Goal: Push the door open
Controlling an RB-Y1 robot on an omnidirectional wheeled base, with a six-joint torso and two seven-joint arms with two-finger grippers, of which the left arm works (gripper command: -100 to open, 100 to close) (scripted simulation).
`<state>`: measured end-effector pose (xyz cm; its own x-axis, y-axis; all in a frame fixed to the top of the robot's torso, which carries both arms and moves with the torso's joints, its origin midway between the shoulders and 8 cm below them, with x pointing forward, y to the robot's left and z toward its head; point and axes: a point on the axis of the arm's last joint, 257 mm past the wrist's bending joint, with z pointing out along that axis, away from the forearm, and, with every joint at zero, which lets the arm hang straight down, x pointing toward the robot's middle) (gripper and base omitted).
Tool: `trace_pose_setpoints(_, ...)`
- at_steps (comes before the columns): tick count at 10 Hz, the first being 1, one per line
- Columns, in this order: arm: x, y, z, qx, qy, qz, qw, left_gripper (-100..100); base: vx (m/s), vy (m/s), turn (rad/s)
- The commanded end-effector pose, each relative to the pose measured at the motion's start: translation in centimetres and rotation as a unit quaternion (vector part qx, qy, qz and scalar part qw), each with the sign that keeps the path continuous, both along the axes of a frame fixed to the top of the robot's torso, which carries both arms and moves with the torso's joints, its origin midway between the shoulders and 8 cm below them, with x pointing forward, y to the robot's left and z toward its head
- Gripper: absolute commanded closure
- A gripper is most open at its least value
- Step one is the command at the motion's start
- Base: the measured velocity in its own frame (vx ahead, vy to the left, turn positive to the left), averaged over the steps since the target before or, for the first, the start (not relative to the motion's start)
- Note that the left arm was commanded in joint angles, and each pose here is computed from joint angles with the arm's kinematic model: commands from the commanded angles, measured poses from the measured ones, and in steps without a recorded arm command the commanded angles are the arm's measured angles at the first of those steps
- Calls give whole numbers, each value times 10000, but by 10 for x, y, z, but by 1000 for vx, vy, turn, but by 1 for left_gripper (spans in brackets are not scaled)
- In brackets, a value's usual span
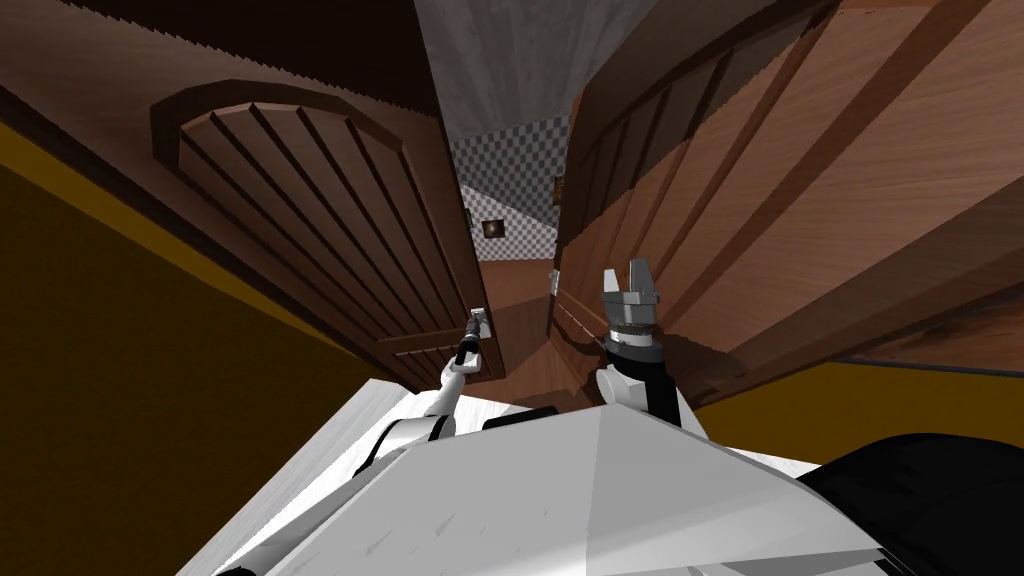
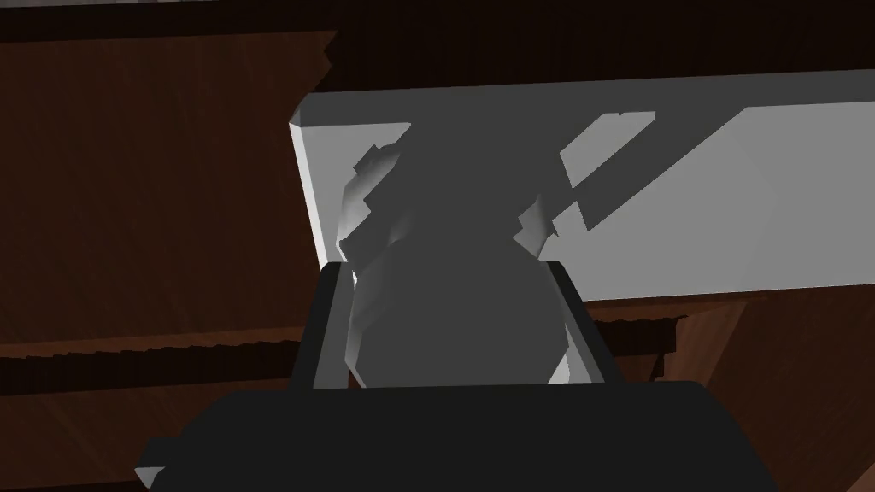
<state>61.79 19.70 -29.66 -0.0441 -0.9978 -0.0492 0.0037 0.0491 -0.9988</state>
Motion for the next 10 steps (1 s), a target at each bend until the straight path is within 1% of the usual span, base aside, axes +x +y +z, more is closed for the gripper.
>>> trace_pose_setpoints(1, 11, 16, 17, 44, -204, 110, 9997, 100, 120, -48, 56)
trace_pose_setpoints(2, 7, 16, 5, 52, -82, 116, 9999, 100, 65, -8, 41)
trace_pose_setpoints(3, 9, 30, 8, 101, -111, 256, 9996, 100, 145, -16, 119)
trace_pose_setpoints(4, 9, 30, 8, 101, -111, 256, 9996, 100, 157, -15, 95)
trace_pose_setpoints(5, 10, 26, 7, 58, -100, 220, 9997, -100, -54, -32, 30)
trace_pose_setpoints(8, 10, 21, 6, -7, -71, 194, 9998, -100, -198, -38, 7)
trace_pose_setpoints(10, 9, 10, 3, -104, -32, 151, 9998, -100, -252, -58, 19)
